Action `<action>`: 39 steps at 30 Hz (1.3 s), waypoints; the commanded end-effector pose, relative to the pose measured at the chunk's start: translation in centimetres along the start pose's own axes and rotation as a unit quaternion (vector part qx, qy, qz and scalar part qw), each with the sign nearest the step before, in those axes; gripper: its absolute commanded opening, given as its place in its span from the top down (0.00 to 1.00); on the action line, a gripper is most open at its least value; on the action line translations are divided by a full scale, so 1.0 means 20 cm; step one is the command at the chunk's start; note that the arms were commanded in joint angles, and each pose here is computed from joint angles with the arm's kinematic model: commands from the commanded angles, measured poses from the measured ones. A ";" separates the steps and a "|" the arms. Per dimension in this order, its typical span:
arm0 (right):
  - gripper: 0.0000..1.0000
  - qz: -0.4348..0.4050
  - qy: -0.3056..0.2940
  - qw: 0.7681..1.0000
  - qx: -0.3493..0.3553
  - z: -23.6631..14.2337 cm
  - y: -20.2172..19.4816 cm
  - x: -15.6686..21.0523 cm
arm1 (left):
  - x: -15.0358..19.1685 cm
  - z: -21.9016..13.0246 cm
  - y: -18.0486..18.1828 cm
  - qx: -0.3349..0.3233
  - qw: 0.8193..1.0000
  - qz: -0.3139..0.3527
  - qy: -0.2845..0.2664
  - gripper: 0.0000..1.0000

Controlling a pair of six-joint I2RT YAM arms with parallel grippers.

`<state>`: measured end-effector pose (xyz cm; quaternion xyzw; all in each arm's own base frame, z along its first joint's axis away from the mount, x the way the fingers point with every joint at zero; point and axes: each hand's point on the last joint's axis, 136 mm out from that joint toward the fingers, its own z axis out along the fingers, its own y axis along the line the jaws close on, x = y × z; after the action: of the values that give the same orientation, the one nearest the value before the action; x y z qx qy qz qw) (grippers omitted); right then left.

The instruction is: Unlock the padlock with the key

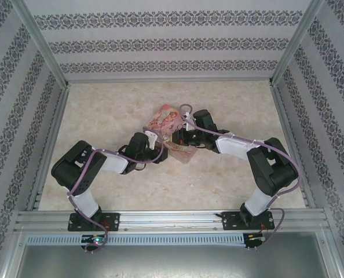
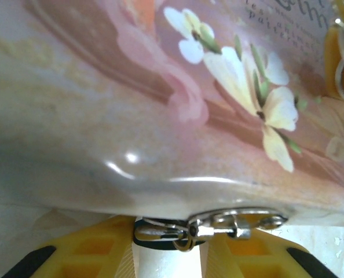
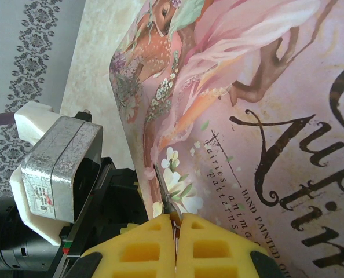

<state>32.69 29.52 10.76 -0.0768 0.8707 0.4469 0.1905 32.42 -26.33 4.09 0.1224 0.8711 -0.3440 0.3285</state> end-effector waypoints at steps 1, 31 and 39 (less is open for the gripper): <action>1.00 0.029 0.044 0.998 0.032 0.00 -0.09 0.16 | -0.12 -0.02 -0.01 -0.005 0.999 0.010 -0.031 0.74; 1.00 -0.185 -0.102 0.977 0.012 -0.50 0.23 0.18 | -0.17 -0.19 -0.33 0.062 0.984 -0.164 0.026 0.86; 1.00 -0.254 -0.125 0.958 0.042 -0.53 0.19 0.31 | -0.21 -0.20 -0.38 0.078 0.976 -0.203 0.031 0.87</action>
<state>22.86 23.75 16.92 -0.2085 0.8190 0.3845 0.3714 30.24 -27.53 9.78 -0.0266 0.8782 -0.4275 0.2129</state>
